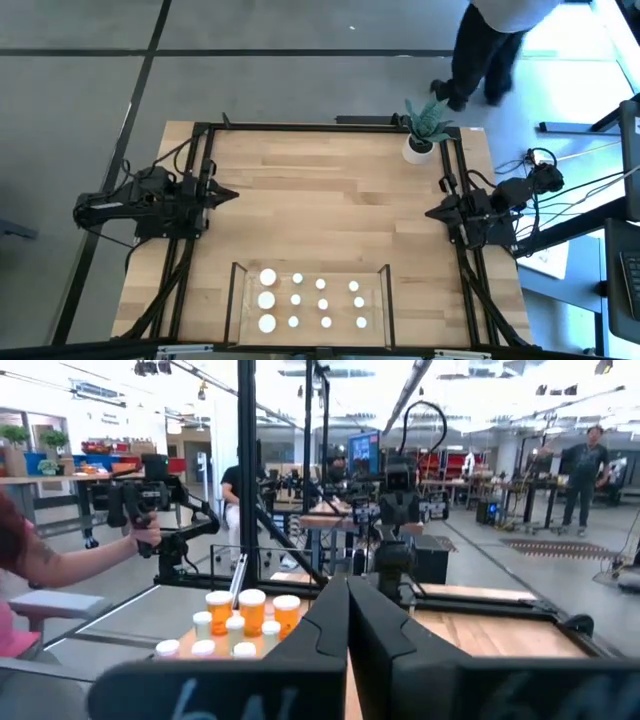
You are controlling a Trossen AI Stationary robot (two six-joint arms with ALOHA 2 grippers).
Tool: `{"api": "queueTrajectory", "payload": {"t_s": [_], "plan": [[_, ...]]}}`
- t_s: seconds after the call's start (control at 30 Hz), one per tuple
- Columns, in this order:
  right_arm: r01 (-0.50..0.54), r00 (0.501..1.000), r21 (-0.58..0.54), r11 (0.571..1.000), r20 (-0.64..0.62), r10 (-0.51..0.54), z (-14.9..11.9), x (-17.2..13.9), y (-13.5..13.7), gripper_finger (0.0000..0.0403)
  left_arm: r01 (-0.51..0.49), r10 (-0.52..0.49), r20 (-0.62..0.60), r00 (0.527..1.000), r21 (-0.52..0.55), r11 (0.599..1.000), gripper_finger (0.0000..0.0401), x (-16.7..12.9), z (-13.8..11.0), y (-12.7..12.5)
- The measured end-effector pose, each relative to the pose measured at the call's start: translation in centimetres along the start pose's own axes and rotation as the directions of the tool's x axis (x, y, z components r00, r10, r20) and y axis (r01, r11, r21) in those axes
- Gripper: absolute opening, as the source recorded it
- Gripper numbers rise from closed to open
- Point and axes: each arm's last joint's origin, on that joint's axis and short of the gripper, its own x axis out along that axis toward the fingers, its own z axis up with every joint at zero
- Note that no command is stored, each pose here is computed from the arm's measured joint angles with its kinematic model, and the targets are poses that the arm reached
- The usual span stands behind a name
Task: Pick and place medicine bottles onto shelf by color
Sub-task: Return to Home Position
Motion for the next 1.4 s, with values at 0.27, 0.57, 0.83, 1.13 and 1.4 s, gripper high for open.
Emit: {"api": "queueTrajectory", "payload": {"t_s": [0.27, 0.57, 0.83, 1.13, 1.4], "plan": [[0.000, 1.000, -0.026, 1.000, 0.020, 0.001, -2.4, 0.4, 0.3, 0.0003, 0.006, -0.006, -0.002, 1.000, 0.005, 1.000, 0.0001, 0.8, -1.6, -0.1], [-0.003, 1.000, -0.029, 1.000, -0.016, 0.003, -5.4, 0.8, 0.6, 0.0003, -0.004, 0.006, -0.055, 0.998, 0.027, 1.000, 0.0001, 1.6, -4.3, -0.2], [-0.009, 0.997, -0.039, 0.999, -0.072, 0.006, -7.8, 0.9, 0.8, 0.0003, -0.109, 0.111, -0.106, 0.988, 0.024, 0.994, 0.0005, 2.0, -6.5, -0.1], [-0.127, 0.988, -0.016, 0.992, -0.090, 0.125, -8.0, 0.9, 1.1, 0.0003, -0.116, 0.112, -0.108, 0.988, -0.028, 0.993, 0.0002, 2.0, -6.6, 0.0], [-0.211, 0.955, 0.082, 0.974, -0.195, 0.223, -9.1, 0.9, 1.5, 0.0003, -0.214, 0.204, -0.073, 0.976, -0.165, 0.963, 0.0013, 2.0, -6.2, 0.2]]}}
